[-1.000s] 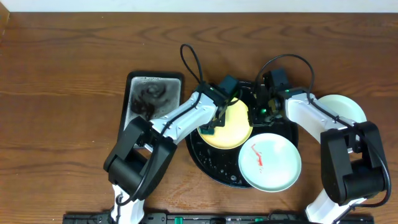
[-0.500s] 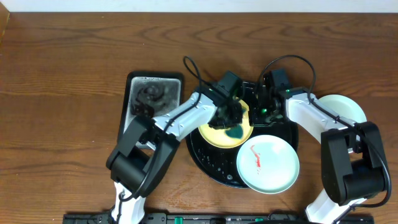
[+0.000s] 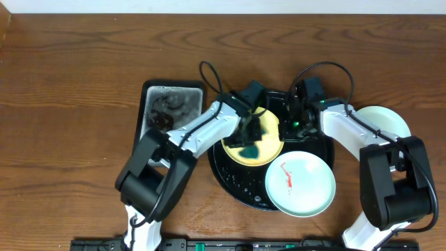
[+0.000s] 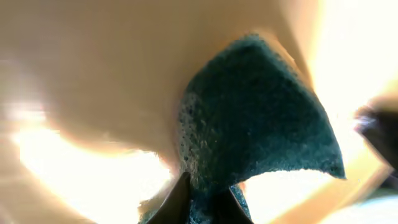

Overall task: Clean dirty plates on tray and stack at the side
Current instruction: 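Scrub the yellow plate with the sponge held by the left gripper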

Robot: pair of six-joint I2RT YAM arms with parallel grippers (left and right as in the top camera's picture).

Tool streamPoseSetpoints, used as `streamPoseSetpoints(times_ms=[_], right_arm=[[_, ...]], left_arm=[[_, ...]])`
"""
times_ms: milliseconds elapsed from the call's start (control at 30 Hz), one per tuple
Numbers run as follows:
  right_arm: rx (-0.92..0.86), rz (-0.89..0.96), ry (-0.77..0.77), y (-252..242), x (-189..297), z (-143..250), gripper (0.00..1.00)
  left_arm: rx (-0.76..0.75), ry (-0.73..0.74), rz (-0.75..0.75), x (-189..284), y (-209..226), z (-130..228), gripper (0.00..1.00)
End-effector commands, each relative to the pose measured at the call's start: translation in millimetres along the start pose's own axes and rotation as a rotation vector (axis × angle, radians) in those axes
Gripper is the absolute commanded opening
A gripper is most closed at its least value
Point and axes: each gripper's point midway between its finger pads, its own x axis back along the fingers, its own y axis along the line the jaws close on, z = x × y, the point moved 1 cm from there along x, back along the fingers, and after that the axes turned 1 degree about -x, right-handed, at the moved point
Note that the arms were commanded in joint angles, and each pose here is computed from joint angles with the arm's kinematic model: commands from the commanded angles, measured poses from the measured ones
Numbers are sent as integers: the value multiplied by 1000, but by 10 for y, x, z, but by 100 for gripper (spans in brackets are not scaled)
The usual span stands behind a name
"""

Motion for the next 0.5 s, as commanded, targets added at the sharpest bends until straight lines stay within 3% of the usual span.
streamPoseSetpoints(times_ms=[0, 200, 367, 467], right_arm=[[-21, 63, 36, -151, -91, 80, 1], [-22, 63, 36, -151, -91, 81, 1], [-24, 65, 45, -156, -90, 102, 1], [-26, 66, 48, -158, -89, 109, 1]], left_arm=[[22, -148, -394, -29, 843, -282, 7], [-47, -249, -559, 291, 927, -470, 8], [-74, -258, -519, 457, 693, -522, 7], [-98, -220, -407, 485, 432, -494, 7]])
